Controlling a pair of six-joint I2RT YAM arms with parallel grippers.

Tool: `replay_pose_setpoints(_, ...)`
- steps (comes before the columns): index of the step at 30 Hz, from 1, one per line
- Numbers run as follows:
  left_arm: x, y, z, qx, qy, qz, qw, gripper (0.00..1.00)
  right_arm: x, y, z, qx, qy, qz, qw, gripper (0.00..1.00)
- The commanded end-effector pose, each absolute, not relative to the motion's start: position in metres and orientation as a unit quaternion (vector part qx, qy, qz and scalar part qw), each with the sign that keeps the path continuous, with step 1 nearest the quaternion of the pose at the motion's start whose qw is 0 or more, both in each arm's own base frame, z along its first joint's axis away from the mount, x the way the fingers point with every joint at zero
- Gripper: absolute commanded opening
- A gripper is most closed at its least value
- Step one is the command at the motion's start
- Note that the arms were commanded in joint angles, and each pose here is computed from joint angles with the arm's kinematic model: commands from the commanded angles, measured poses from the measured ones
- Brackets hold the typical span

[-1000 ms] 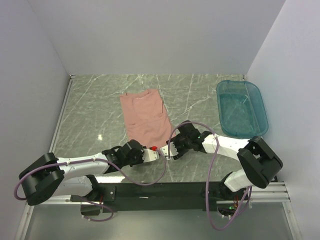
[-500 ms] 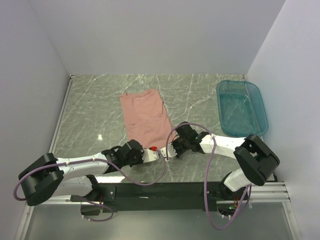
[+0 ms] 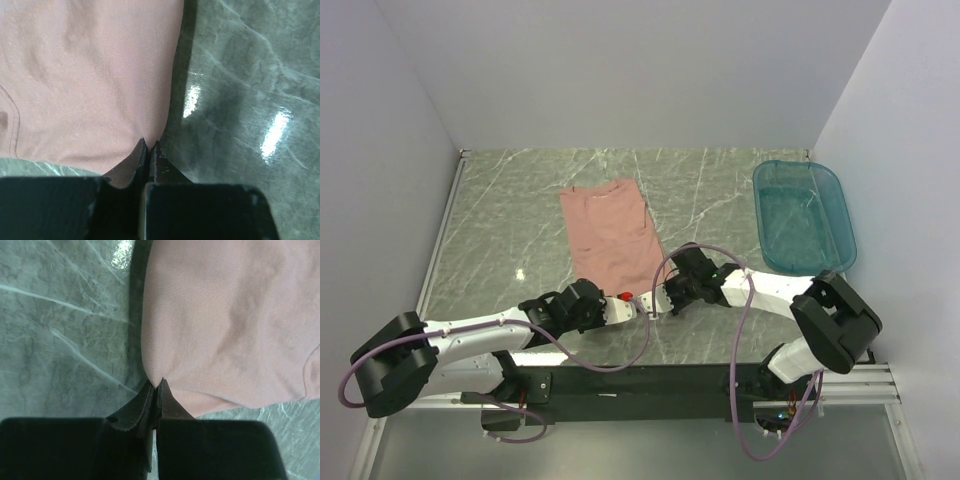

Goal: Fold and stack the t-shirts

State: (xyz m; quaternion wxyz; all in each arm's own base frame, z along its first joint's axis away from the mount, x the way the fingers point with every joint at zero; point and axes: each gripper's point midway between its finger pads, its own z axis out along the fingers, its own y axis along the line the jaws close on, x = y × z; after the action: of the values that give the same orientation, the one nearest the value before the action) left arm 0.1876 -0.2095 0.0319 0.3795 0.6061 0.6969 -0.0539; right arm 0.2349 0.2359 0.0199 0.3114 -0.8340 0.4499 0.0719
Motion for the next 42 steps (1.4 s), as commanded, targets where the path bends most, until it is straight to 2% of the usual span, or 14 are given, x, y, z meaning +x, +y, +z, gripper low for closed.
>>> replay_pose_setpoints(1, 0.184, -0.217, 0.039, 0.605, 0.691, -0.077, 0.389, 0.01, 0.231, 0.239, 0.031, -0.824, 0.452, 0.090, 0.329, 0.00)
replay_pose_setpoints(42, 0.182, -0.220, 0.048, 0.604, 0.683, -0.089, 0.401, 0.00, 0.232, 0.236, 0.049, -0.804, 0.468, 0.111, 0.350, 0.00)
